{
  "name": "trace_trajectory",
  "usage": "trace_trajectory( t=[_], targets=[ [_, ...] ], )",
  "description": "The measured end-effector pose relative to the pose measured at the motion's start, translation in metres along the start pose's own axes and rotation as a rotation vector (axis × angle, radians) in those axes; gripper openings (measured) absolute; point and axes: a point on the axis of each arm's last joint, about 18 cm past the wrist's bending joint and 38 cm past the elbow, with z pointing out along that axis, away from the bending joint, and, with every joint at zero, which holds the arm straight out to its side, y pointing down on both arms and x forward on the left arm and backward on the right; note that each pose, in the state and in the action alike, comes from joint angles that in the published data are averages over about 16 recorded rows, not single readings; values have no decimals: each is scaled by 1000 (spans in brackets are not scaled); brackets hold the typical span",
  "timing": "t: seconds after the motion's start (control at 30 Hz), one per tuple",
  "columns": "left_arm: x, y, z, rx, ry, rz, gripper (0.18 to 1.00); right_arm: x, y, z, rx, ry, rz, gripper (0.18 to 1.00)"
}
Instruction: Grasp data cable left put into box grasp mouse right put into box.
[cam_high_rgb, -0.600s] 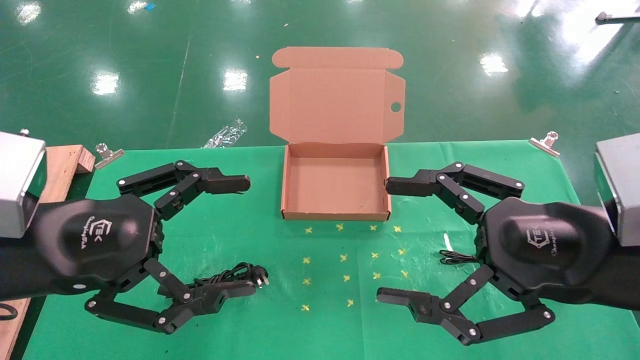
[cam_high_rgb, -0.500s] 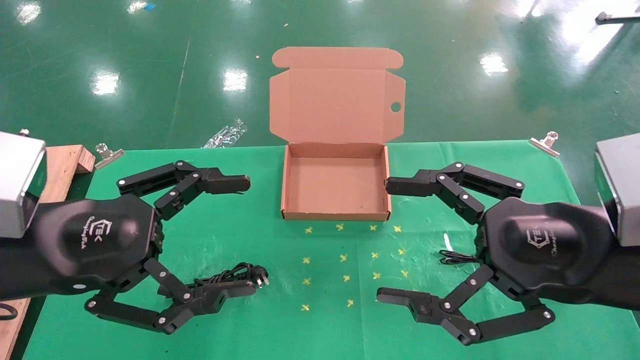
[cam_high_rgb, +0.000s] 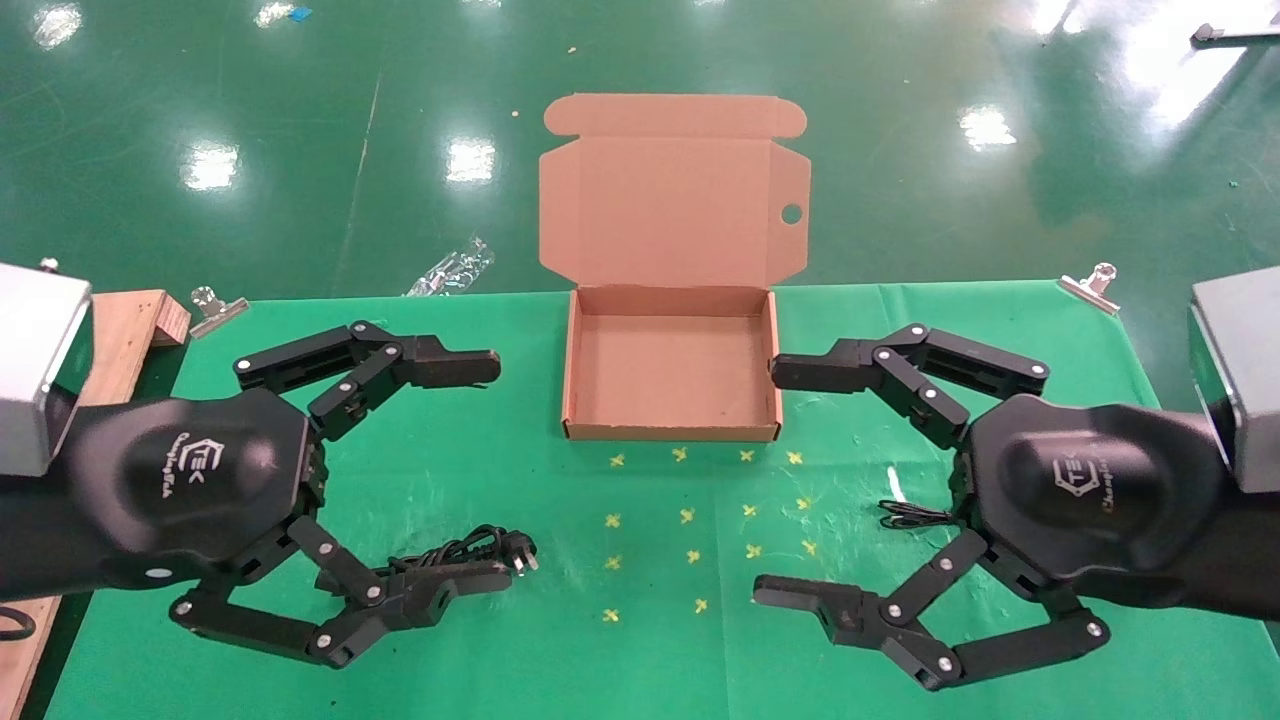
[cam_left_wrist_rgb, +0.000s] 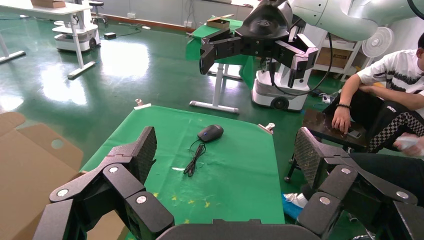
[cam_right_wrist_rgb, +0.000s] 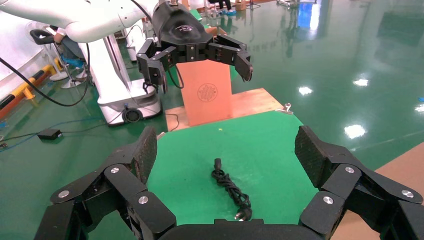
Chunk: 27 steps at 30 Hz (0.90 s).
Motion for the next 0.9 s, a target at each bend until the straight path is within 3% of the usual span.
trace_trajectory(
  t=[0.27, 0.43, 0.6, 0.9],
  targets=[
    [0, 2, 0, -7, 1, 1, 1001, 0, 2, -1, -10, 2, 1, 1001],
    [0, 16, 3, -87, 1, 17, 1001, 0, 14, -6, -90, 20, 12, 1001],
    [-3, 46, 8, -253, -3, 38, 1001, 1, 34, -16, -221, 58, 30, 1001],
    [-19, 126, 12, -658, -32, 61, 1001, 4, 71, -37, -437, 135, 64, 1001]
  ],
)
